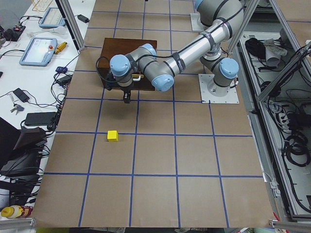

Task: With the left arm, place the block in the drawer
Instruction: 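Move the left gripper down beside the cabinet toward the drawer handle, then hook the left gripper onto the white drawer handle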

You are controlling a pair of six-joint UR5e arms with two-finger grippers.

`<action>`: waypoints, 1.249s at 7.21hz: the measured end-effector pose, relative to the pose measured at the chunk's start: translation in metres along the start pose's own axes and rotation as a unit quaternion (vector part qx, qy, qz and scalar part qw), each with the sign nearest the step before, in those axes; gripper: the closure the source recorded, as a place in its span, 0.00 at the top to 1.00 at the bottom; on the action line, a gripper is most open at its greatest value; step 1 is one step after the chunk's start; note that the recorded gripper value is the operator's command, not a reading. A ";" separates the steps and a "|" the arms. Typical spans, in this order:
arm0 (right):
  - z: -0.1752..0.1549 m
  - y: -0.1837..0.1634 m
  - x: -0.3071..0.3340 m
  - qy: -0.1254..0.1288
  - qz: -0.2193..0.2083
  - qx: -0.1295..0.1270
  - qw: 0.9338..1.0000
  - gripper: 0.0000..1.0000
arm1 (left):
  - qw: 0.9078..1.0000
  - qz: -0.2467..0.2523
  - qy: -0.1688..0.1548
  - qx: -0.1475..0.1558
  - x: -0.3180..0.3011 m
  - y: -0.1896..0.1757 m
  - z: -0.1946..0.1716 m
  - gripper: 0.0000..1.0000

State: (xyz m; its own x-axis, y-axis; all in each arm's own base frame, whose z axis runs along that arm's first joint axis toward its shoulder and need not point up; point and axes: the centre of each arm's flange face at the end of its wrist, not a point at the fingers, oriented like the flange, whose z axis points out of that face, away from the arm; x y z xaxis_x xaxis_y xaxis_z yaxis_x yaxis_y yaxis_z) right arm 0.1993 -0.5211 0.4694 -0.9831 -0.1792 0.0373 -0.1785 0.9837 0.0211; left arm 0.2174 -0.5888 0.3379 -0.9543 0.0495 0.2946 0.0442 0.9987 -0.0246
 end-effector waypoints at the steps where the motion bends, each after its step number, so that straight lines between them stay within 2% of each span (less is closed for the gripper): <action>1: 0.000 0.000 0.000 0.000 0.000 0.000 1.000 1.00 | 1.000 0.002 0.028 0.007 0.003 -0.003 0.010 1.00; 5: 0.000 0.000 0.000 0.000 0.000 0.000 1.000 1.00 | 0.997 0.019 0.070 -0.001 0.032 -0.020 0.047 1.00; 9: 0.000 0.000 0.000 0.000 0.000 0.000 1.000 1.00 | 0.996 0.025 0.084 -0.010 0.039 -0.030 0.071 1.00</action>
State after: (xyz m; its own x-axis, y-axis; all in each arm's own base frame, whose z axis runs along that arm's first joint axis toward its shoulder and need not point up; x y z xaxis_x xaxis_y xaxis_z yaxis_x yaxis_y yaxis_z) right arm 0.1993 -0.5211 0.4694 -0.9833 -0.1783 0.0369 -0.1776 0.9839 0.0211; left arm 0.1580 -0.6175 0.2826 -0.8878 0.0983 0.4497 0.0979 0.9949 -0.0242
